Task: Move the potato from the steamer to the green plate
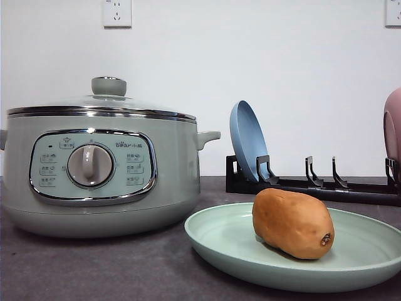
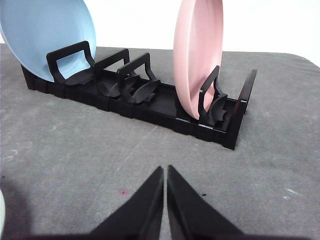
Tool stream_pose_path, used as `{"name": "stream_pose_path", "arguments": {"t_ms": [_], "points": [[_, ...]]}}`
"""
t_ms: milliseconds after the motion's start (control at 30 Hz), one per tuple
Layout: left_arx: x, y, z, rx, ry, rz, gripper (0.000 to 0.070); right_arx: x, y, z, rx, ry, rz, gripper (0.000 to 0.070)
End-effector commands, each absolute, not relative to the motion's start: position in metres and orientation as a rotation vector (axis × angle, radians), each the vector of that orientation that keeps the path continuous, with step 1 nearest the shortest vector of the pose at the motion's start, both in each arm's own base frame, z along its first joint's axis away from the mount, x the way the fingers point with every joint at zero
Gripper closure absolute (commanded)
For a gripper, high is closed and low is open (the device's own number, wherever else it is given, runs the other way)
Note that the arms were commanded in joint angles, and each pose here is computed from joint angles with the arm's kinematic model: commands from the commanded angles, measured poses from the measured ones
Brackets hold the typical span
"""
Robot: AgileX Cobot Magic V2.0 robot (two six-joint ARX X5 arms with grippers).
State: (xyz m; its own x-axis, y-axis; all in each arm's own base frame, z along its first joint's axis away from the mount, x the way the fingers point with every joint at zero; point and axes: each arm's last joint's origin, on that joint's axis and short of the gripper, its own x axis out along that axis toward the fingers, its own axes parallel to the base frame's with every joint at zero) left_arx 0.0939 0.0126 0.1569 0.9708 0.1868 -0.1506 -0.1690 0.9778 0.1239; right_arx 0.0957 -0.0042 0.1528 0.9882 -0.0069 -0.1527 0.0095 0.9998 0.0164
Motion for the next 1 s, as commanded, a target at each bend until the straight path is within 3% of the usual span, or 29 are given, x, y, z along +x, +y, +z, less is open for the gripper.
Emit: {"name": "stream_pose_path", "arguments": {"t_ms": [0,967], "points": [[0.0947,0.013,0.1495,0.109,0.188,0.184,0.07,0.096,-0.0043,0.1523,0.034,0.146,-0.011,0.07],[0.0947,0.013,0.1495,0.109,0.188,0.184,0.07,0.096,-0.0043,0.1523,0.034,0.146,-0.011,0.07]]}}
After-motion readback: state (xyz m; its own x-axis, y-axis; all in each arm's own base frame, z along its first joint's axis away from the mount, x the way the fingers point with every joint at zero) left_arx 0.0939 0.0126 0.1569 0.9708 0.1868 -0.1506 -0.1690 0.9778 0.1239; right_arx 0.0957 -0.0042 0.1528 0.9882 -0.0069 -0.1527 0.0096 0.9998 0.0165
